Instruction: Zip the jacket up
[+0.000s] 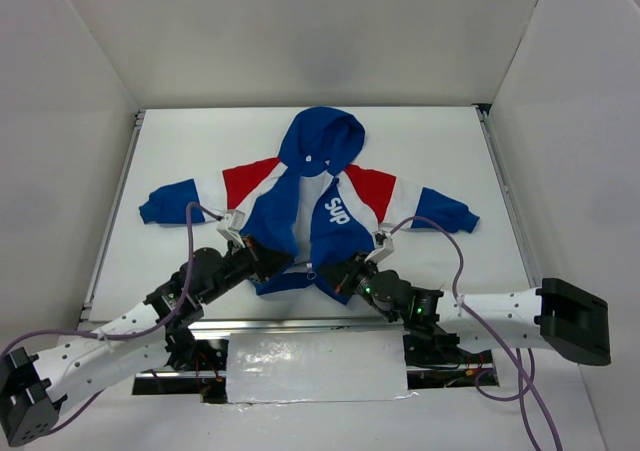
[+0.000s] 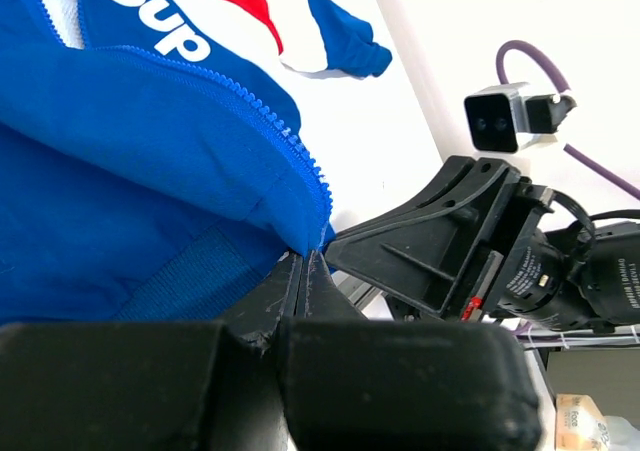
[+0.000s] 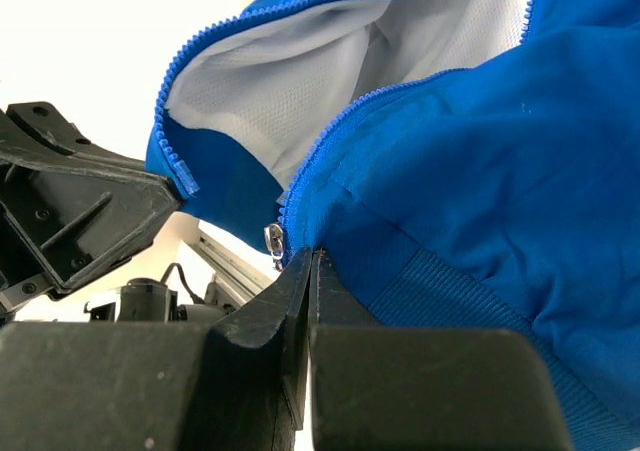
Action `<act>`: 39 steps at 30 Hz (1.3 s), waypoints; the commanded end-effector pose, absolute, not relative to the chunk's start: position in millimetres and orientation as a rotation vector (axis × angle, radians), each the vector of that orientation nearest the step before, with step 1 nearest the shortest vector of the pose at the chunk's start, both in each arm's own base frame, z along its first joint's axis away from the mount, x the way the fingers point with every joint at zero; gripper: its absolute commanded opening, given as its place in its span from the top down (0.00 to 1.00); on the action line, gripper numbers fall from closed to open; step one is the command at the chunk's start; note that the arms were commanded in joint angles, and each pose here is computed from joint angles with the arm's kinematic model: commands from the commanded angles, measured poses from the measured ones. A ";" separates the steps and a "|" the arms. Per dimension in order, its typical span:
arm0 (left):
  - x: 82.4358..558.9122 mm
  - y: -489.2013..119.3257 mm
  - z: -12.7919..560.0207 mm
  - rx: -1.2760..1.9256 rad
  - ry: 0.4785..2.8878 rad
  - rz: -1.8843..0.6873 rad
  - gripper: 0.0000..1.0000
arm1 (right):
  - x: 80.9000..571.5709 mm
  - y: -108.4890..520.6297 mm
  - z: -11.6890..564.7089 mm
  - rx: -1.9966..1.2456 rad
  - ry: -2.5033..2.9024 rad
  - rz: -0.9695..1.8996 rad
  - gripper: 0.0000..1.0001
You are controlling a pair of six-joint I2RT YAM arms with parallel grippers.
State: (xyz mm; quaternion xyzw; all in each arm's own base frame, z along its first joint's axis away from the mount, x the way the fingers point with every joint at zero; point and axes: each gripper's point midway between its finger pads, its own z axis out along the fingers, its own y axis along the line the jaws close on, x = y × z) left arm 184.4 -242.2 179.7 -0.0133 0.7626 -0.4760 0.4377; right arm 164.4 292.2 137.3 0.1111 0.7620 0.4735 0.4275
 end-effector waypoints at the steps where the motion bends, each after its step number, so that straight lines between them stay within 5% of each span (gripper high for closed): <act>1: 183.2 -247.2 205.9 -0.031 1.804 -1.261 1.00 | 171.4 300.7 167.8 0.308 1.814 1.252 1.00; 39: 186.4 -259.0 201.7 -0.044 1.814 -1.309 1.00 | 180.7 301.1 194.0 0.293 1.726 1.259 1.00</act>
